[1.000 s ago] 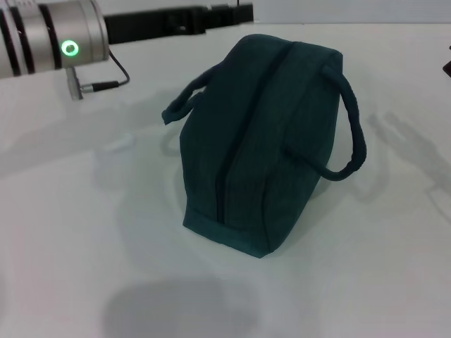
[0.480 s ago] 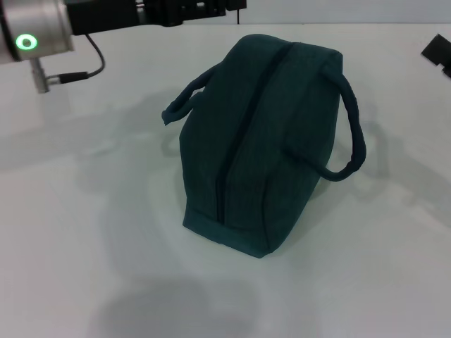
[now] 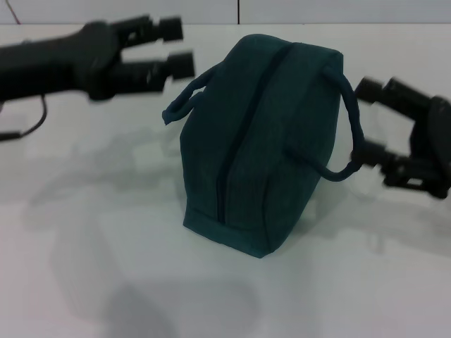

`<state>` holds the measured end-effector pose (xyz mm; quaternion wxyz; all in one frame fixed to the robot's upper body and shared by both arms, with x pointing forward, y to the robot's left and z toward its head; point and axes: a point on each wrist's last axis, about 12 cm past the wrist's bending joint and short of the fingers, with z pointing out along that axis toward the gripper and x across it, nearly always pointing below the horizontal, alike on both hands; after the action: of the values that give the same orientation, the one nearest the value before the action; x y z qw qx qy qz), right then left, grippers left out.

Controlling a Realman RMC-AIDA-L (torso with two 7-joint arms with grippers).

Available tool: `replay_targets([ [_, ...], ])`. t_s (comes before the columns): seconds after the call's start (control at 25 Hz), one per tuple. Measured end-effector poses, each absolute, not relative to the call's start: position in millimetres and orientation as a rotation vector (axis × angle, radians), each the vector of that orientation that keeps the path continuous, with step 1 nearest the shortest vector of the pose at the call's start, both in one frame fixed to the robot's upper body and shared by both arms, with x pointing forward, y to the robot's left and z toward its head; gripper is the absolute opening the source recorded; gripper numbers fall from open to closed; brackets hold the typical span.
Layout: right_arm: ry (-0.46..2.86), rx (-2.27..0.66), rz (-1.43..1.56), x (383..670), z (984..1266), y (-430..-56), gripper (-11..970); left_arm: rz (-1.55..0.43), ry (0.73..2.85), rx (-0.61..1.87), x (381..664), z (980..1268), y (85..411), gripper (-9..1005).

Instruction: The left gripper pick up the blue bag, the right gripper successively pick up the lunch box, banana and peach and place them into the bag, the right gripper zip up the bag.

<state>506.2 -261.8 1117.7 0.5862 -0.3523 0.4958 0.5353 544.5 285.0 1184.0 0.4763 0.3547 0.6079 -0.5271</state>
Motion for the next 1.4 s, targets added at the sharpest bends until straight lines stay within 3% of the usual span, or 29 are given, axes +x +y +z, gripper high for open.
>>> replay_targets([
  [0.36,1.237,-1.05,1.224,501.1,1093.2,-230.1,880,-1.219,1.431,0.954,500.9,1146.7,308.4,871],
  [0.64,1.297,-1.141,1.164,500.9,1077.6,-217.6,879,-1.199,1.401,0.972,480.9,1113.2,307.8,870],
  [1.4,1.319,-1.185,1.168,500.1,1071.9,-207.9,878,-1.249,1.491,1.067,473.5,1100.6,303.5,868],
])
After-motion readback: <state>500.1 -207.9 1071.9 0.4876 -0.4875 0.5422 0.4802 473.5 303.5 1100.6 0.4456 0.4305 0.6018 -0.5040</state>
